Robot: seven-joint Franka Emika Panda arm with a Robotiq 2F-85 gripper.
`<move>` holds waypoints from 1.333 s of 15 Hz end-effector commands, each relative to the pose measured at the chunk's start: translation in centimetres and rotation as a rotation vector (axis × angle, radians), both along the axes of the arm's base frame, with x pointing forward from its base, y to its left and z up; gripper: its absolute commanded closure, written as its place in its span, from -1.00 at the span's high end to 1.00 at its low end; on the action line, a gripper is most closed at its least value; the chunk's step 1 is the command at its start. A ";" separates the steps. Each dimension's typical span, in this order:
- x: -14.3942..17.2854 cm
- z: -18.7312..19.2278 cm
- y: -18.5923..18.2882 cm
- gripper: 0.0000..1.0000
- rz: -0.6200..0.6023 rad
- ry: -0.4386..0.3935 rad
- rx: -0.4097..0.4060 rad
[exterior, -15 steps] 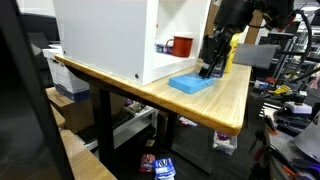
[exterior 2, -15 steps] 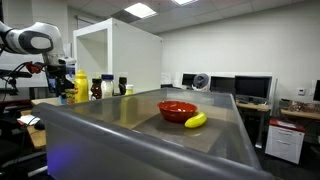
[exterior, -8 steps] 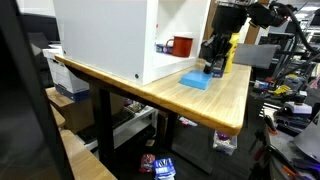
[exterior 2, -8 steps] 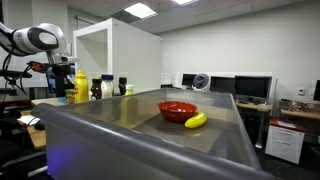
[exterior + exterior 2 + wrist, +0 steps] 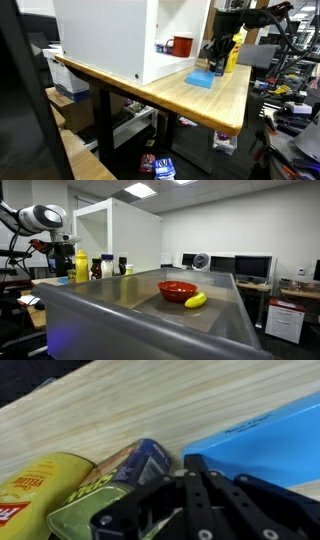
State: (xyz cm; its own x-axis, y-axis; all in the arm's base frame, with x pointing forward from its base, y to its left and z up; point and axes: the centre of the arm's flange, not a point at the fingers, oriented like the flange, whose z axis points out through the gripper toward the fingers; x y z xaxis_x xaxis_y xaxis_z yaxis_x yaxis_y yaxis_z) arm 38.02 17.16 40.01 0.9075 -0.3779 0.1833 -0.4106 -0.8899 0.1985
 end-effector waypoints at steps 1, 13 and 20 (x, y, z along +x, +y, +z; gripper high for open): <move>0.6 0.6 1.1 -1.00 0.072 0.047 -0.018; -1.3 9.0 -0.1 -1.00 0.231 -0.050 0.092; -1.1 12.9 -3.8 0.05 0.423 -0.026 0.087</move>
